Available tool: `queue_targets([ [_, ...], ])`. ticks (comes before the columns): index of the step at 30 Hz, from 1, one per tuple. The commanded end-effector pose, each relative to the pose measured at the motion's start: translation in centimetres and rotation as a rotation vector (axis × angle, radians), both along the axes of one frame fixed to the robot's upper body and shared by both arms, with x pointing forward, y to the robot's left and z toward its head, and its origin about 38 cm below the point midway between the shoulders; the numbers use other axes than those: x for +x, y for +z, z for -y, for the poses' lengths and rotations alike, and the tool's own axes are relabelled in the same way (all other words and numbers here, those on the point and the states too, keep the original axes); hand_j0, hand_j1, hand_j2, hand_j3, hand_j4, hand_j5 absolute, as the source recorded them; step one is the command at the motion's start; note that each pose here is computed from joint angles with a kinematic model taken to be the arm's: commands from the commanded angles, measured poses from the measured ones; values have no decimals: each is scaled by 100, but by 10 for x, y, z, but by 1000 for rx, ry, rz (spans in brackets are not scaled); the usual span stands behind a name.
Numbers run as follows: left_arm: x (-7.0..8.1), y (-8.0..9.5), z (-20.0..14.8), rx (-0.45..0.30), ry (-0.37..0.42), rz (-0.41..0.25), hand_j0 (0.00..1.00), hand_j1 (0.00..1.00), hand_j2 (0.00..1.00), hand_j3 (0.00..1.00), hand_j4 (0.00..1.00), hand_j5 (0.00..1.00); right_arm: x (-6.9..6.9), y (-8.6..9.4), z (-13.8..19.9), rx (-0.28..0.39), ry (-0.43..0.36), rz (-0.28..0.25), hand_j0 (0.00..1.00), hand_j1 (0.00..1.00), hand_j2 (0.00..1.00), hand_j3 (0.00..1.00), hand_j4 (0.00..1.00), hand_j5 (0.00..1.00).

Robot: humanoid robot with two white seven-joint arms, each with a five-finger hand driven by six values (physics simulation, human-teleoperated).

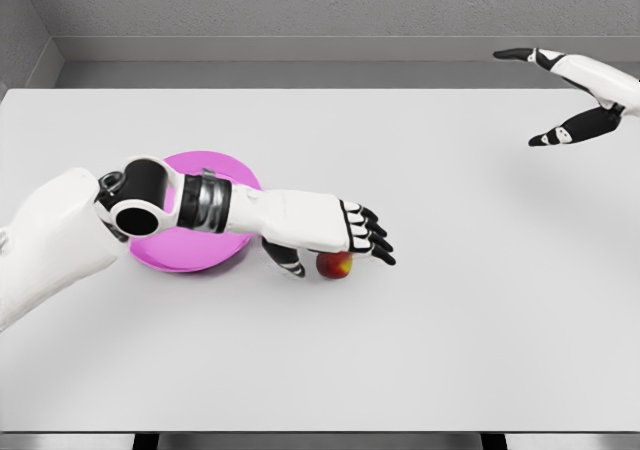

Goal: Put the apple on the plate with both arms

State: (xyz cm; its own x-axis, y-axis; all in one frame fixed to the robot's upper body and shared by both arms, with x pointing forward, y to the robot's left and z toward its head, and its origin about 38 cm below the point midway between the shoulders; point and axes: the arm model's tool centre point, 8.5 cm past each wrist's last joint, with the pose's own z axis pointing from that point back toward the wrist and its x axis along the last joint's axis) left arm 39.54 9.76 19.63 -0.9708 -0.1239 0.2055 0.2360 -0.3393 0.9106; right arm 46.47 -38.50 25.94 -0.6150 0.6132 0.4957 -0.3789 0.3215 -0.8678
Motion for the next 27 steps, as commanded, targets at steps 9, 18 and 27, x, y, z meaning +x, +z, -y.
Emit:
queue_targets([
  [9,24,-29,-13,88,90,-12,100,100,100,100,100,100,-5,-5,-9,4,27,-6,100,100,100,100,100,100],
  [18,23,-29,-11,92,83,-12,86,86,86,86,86,86,-7,-17,-10,11,26,-30,100,100,100,100,100,100],
  [27,22,-32,-7,123,70,-8,84,84,84,84,84,84,-6,-11,-11,8,30,-15,100,100,100,100,100,100],
])
